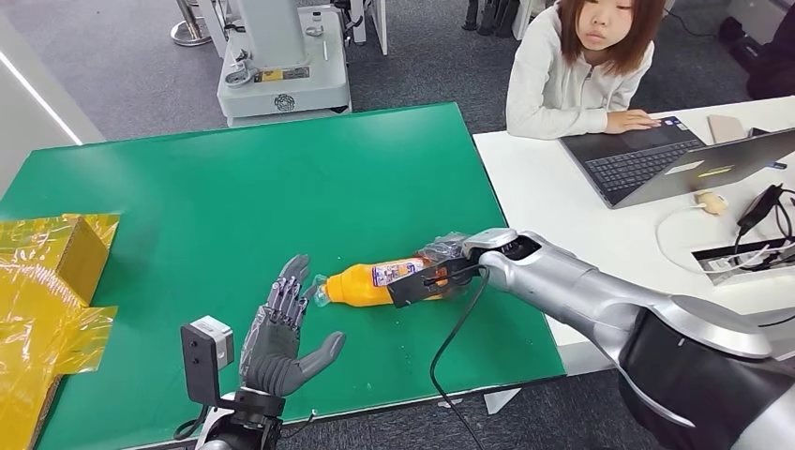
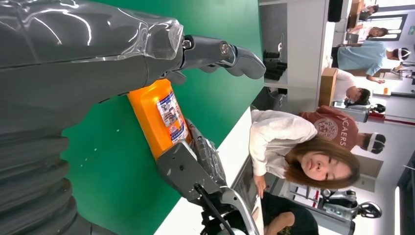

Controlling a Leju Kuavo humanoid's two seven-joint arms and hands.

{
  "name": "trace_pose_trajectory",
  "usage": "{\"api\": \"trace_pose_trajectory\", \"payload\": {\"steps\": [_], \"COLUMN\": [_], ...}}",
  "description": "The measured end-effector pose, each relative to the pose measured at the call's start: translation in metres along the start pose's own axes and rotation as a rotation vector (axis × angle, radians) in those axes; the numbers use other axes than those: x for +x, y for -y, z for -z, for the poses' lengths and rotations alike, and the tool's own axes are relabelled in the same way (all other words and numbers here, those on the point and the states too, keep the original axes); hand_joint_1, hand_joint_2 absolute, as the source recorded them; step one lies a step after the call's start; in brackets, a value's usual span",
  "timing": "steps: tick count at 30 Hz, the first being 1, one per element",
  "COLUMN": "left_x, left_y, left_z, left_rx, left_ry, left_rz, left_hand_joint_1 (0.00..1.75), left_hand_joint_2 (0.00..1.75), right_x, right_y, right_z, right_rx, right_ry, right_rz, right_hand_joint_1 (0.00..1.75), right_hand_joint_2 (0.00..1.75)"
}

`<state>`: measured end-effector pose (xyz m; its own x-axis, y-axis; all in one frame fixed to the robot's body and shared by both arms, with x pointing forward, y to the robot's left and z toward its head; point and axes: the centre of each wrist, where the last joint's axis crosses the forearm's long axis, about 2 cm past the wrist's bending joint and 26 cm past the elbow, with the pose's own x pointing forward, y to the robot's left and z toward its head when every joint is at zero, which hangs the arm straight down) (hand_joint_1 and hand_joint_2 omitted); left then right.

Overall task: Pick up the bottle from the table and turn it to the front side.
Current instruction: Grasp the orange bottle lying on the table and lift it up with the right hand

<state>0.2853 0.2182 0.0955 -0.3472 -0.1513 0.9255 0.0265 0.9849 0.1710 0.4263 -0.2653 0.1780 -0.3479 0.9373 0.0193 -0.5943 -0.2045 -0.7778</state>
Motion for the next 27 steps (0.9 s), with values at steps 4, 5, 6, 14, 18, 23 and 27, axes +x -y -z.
{"api": "trace_pose_trajectory", "payload": {"steps": [4,5,6,14,18,23,27], "left_x": [0.0,0.0,0.0,-0.001,-0.001,0.001,0.002], "left_y": [0.0,0.0,-0.001,-0.002,-0.003,-0.003,-0.003], "left_z": [0.0,-0.001,-0.001,-0.002,-0.005,-0.017,-0.032], "left_rx": [-0.004,-0.005,-0.005,-0.008,0.002,0.045,0.072], "left_ry": [0.001,0.001,0.001,0.0,0.006,0.03,0.044], "left_rz": [0.007,0.008,0.008,0.013,0.036,0.107,0.153], "left_hand_joint_1": [0.0,0.0,0.0,0.0,0.0,0.0,0.0], "left_hand_joint_2": [1.75,1.75,1.75,1.75,1.75,1.75,1.75], "right_x": [-0.001,-0.001,-0.002,-0.003,-0.004,0.003,0.015], "right_y": [-0.006,-0.007,-0.007,-0.012,-0.02,-0.051,-0.089], "right_z": [0.001,0.001,0.001,0.001,0.002,0.0,-0.01], "right_rx": [-0.013,-0.016,-0.017,-0.025,-0.038,-0.011,0.008], "right_ry": [0.007,0.011,0.014,0.029,0.076,0.255,0.385], "right_rz": [0.027,0.036,0.043,0.072,0.177,0.544,0.796], "right_hand_joint_1": [1.41,1.4,1.38,1.75,1.75,1.75,1.75], "right_hand_joint_2": [1.75,1.75,1.75,1.75,1.75,1.75,1.75]}}
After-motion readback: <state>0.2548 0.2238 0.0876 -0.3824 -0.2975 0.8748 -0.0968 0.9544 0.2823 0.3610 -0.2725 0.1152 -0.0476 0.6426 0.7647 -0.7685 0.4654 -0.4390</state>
